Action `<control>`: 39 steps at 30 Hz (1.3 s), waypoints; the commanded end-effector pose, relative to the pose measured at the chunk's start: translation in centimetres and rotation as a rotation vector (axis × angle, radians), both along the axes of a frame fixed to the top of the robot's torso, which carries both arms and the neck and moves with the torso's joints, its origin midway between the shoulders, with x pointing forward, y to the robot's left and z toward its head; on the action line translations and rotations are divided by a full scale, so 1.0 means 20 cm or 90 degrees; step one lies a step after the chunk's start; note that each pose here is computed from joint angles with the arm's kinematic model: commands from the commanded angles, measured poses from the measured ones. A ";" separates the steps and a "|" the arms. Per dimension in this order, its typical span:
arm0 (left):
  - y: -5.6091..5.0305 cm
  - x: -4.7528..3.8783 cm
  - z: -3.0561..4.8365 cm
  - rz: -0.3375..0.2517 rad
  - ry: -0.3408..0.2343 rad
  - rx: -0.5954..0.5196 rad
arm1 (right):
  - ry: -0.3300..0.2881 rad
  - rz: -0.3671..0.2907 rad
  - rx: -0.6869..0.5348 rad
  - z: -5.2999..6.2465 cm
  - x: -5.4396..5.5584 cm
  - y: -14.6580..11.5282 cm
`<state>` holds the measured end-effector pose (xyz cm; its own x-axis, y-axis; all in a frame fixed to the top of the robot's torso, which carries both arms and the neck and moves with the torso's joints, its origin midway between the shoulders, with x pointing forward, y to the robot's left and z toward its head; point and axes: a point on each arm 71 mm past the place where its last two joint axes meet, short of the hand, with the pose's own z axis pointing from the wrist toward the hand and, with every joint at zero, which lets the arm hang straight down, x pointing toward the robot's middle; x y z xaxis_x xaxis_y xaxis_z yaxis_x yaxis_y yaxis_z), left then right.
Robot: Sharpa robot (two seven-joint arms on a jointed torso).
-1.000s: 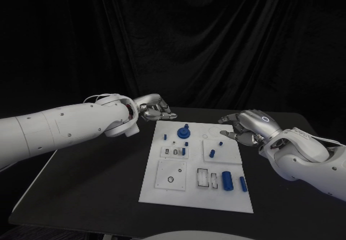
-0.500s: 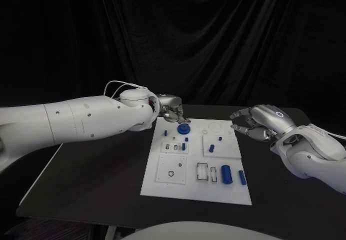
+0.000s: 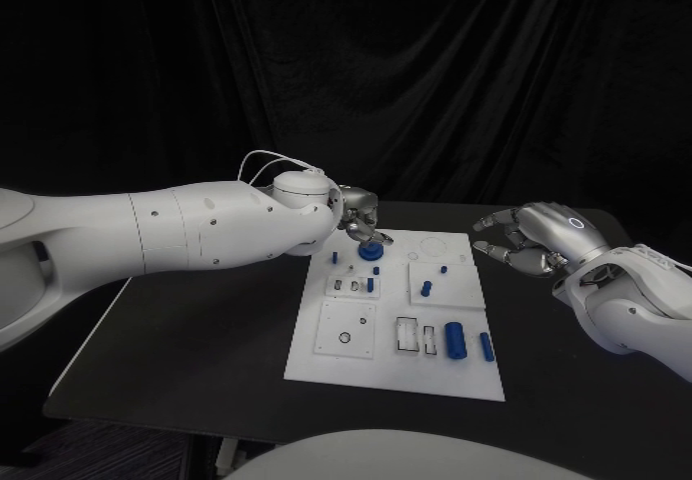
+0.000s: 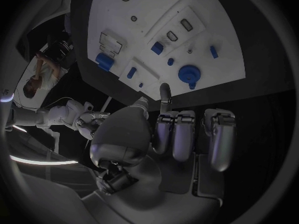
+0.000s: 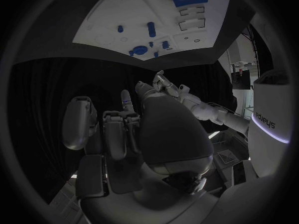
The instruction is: Assemble the parts on the task board
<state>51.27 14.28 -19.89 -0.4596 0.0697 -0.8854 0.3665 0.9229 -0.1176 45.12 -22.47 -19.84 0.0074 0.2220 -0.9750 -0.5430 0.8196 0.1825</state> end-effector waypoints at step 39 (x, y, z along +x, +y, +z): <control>0.02 -0.110 -0.292 0.027 0.035 -0.021 | 0.040 -0.015 -0.007 -0.09 -0.01 0.02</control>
